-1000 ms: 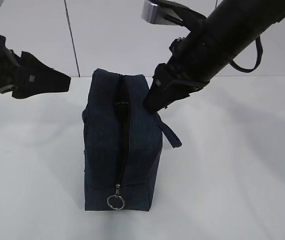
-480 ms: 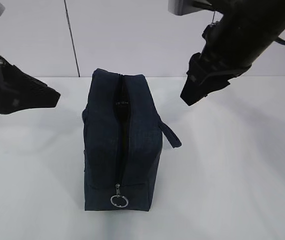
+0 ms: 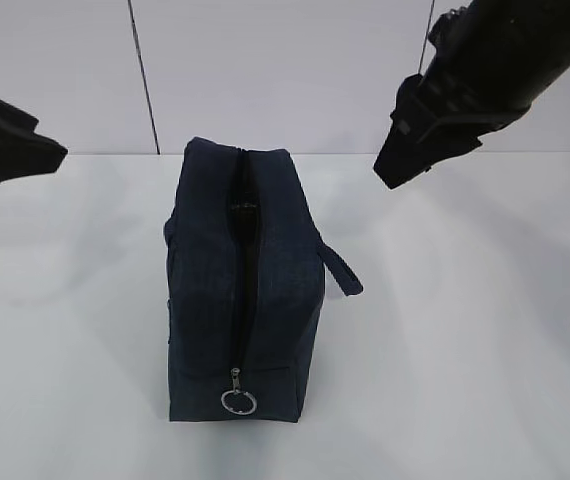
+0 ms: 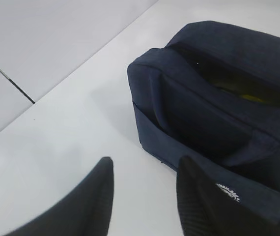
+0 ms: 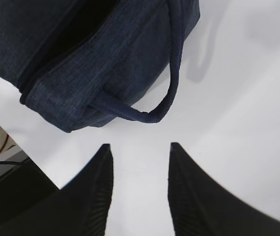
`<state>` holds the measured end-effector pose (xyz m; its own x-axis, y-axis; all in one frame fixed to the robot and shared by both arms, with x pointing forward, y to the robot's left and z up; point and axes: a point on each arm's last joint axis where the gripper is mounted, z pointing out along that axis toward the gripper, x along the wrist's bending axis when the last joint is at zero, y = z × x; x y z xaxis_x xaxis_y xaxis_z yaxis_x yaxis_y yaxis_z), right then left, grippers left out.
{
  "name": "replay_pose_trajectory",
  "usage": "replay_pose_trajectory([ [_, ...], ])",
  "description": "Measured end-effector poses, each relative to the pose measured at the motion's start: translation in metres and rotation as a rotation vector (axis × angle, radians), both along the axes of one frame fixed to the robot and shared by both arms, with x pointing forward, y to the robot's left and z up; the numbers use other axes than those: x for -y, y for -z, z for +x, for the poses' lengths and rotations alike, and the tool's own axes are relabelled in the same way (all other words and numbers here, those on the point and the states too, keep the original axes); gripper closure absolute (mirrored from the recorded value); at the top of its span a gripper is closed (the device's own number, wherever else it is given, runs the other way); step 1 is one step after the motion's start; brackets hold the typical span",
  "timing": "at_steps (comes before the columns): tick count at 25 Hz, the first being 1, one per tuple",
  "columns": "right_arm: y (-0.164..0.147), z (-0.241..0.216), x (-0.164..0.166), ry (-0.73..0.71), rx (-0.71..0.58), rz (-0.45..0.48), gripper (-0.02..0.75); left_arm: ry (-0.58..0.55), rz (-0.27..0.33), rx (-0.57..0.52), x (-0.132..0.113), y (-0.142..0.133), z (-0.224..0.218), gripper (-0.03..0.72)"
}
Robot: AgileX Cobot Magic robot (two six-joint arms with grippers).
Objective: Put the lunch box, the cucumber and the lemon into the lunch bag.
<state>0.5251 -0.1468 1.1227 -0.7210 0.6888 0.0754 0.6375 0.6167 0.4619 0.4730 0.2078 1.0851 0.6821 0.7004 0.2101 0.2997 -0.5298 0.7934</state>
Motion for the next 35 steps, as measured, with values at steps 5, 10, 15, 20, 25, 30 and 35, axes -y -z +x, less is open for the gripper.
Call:
replay_pose_trajectory([
  [5,-0.006,-0.006,0.003,0.016,-0.002,0.002,0.445,-0.013,-0.039,-0.006,0.001,-0.001,0.000,0.382],
  [10,-0.011,-0.024,0.013,0.036,0.038,0.007,0.445,0.010,-0.064,-0.053,0.002,-0.005,-0.010,0.389],
  [15,0.001,-0.052,0.025,0.065,0.084,0.049,0.445,-0.021,-0.156,-0.095,0.002,-0.012,-0.021,0.389],
  [20,0.008,-0.082,0.031,0.090,0.134,0.194,0.445,-0.063,-0.283,-0.193,0.004,0.015,-0.031,0.389],
  [25,0.037,-0.108,0.033,0.057,0.111,0.309,0.445,-0.004,-0.327,-0.170,0.005,0.033,-0.053,0.389],
  [30,0.072,-0.121,0.028,0.020,0.048,0.417,0.445,0.066,-0.309,-0.186,0.007,0.054,-0.064,0.389],
  [35,0.091,-0.129,0.026,-0.045,0.072,0.477,0.445,0.125,-0.286,-0.189,0.012,0.067,-0.060,0.390],
])
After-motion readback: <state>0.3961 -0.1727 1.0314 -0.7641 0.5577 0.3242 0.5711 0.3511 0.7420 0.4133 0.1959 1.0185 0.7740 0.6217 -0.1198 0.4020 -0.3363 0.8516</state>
